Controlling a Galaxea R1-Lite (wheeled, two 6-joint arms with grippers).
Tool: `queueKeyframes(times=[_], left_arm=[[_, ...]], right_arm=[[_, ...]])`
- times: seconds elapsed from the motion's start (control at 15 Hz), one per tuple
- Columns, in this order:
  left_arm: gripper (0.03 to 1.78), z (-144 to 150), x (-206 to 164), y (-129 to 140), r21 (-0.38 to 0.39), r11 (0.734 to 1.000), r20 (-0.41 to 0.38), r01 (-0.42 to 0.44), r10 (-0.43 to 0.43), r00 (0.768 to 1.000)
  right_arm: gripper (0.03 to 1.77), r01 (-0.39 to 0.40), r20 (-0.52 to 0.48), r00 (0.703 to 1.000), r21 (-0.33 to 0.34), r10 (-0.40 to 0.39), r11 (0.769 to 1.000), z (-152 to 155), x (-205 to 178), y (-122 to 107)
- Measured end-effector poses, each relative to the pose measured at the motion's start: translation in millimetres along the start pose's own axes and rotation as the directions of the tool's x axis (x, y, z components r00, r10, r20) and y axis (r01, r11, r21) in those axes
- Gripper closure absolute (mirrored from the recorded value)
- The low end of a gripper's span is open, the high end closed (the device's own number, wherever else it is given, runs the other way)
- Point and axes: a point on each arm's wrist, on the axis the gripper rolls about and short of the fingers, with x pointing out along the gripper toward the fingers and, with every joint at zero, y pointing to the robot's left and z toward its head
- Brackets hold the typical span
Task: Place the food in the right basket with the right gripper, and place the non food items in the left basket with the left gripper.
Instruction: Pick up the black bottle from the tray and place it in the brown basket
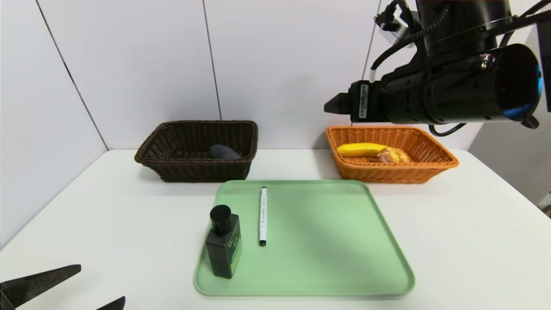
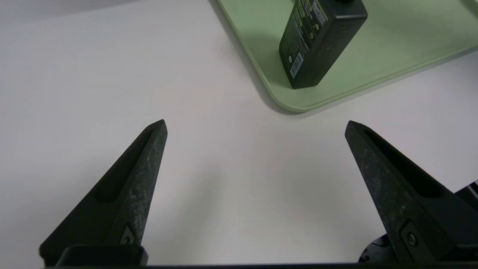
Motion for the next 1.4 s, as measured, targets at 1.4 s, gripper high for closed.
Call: queueKeyframes(times=[1.4], left_arm=[[0.12,-35.6,24.5,-2.4,0.087,0.969,0.032,0.23,-0.233,0.972]], right_arm=[[0.1,0.079,-0.093,0.992,-0.076,-0.086,0.994,-40.7,-20.9,-37.5]])
